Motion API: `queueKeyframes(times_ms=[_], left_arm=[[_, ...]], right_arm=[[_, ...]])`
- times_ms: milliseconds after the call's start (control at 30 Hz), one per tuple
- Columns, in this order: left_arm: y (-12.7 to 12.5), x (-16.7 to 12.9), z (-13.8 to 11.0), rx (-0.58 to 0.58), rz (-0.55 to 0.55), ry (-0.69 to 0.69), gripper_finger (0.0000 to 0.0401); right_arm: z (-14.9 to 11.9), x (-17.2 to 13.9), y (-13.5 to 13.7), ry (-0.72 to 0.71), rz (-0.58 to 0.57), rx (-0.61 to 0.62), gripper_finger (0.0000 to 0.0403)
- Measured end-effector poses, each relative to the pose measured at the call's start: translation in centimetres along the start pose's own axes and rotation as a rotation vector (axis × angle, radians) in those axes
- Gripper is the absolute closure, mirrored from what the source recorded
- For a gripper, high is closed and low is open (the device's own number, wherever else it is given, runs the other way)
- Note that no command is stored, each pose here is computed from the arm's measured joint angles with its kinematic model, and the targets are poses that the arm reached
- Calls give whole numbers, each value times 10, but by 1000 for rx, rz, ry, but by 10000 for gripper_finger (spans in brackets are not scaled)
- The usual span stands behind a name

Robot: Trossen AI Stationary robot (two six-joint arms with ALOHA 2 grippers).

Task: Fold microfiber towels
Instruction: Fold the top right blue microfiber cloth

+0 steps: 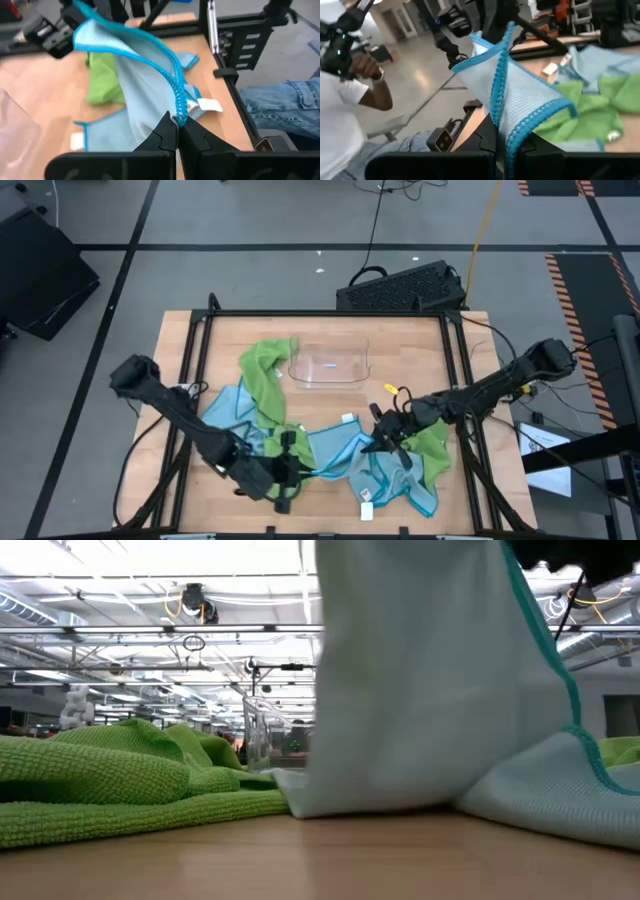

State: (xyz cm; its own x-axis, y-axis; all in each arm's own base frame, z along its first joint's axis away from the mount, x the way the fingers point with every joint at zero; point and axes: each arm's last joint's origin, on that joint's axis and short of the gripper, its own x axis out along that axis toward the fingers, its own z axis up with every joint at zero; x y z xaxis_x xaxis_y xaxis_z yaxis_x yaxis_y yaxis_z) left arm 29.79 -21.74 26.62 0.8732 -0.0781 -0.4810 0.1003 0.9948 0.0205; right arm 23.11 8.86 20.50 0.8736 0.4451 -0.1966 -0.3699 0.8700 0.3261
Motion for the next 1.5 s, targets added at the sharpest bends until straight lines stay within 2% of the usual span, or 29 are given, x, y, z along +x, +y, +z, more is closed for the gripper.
queueKeyframes(times_ms=[167,433,600,800,933,1033,1233,1333,1500], left_arm=[[-8,21,-17,-70,17,45,396],[-19,30,-19,-88,-48,-7,396],[-25,20,-6,-19,-91,-109,396],[-23,7,9,-48,-92,-192,396],[-22,1,17,-56,-106,-244,396],[-25,0,15,-69,-125,-235,396],[-37,-7,8,-148,-157,-203,396],[-39,-7,2,-217,-127,-158,396],[-38,-1,-8,-294,-69,-99,396]], right_arm=[[-27,-4,7,-18,21,43,399],[-46,9,10,-5,-79,65,399],[-43,14,13,-98,-32,26,399],[-33,13,21,-226,18,-47,399],[-26,16,26,-259,27,-62,399],[-25,20,30,-241,-2,-60,399],[-27,26,41,-166,12,-32,399],[-30,26,43,-148,9,-23,399],[-38,26,40,-94,-83,-25,399]])
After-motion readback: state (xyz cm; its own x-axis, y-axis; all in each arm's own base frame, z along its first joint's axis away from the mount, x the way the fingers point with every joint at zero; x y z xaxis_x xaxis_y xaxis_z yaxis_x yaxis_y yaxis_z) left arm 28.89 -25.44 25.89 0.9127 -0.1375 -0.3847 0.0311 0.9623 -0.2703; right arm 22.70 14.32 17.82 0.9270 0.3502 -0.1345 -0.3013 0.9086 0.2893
